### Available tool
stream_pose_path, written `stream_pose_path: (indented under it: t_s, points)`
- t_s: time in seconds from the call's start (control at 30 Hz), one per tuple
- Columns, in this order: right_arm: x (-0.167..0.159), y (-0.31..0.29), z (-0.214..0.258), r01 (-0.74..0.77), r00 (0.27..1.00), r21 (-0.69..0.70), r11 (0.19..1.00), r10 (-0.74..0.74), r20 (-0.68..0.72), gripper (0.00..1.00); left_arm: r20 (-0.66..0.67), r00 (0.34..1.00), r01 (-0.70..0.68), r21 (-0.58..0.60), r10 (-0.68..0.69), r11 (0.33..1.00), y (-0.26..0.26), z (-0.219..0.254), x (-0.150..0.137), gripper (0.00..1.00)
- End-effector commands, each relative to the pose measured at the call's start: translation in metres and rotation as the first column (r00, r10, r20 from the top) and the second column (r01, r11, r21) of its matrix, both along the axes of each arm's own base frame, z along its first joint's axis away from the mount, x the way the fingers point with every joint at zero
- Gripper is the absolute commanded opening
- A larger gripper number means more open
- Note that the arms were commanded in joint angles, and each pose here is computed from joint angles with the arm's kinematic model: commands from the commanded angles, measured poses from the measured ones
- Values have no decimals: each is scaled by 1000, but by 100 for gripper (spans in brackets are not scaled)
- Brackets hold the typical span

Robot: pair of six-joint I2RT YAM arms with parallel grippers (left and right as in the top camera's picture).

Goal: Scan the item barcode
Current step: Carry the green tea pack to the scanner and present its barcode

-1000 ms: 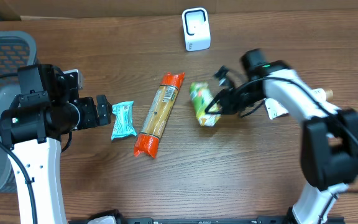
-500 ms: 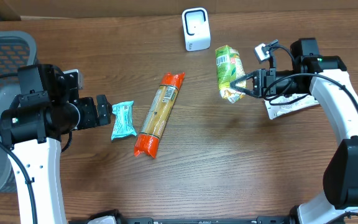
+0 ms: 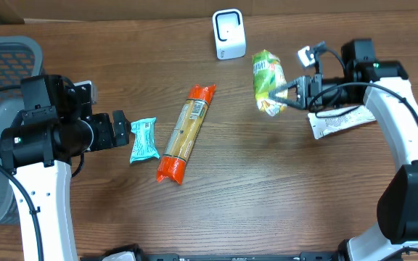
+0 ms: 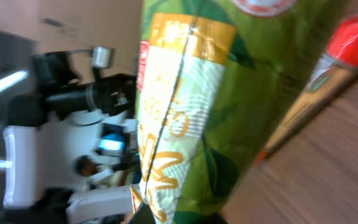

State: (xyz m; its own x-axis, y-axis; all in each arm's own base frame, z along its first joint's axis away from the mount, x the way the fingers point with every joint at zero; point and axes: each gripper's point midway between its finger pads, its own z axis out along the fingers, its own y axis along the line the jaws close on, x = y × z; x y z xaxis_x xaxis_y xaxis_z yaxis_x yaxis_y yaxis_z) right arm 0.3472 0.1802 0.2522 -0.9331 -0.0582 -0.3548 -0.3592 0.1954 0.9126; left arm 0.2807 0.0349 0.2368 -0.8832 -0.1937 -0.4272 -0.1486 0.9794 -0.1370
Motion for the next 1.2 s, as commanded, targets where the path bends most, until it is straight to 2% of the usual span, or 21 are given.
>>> stream_pose_path:
  t_s: [0.0, 0.13, 0.23, 0.37, 0.53, 0.63, 0.87, 1.03, 1.17]
  points:
    - [15, 11, 42, 85, 990, -198, 977, -61, 126, 4, 23, 1000, 8, 12, -8, 1000, 0, 7, 3, 99]
    - [40, 15, 66, 276, 940, -430, 859, -149, 306, 3, 23, 1000, 8, 12, -8, 1000, 0, 7, 3, 100]
    - [60, 14, 79, 450, 863, -533, 717, -195, 467, 3, 23, 1000, 8, 12, -8, 1000, 0, 7, 3, 99]
    - [93, 9, 72, 623, 752, -590, 513, -188, 632, 3, 23, 1000, 8, 12, -8, 1000, 0, 7, 3, 100]
    - [145, 10, 52, 758, 626, -579, 300, -84, 775, 4, 23, 1000, 8, 12, -8, 1000, 0, 7, 3, 100]
    - [177, 7, 34, 801, 569, -567, 193, 51, 821, 4, 23, 1000, 8, 12, -8, 1000, 0, 7, 3, 100]
    - [222, 23, -36, 760, 536, -635, 138, 418, 733, 4, 23, 1000, 7, 12, -8, 1000, 0, 7, 3, 100]
    - [247, 27, -89, 760, 534, -645, 78, 491, 689, 4, 23, 1000, 8, 12, -8, 1000, 0, 7, 3, 100]
    - [255, 28, -102, 770, 528, -635, 69, 491, 693, 4, 23, 1000, 8, 12, -8, 1000, 0, 7, 3, 99]
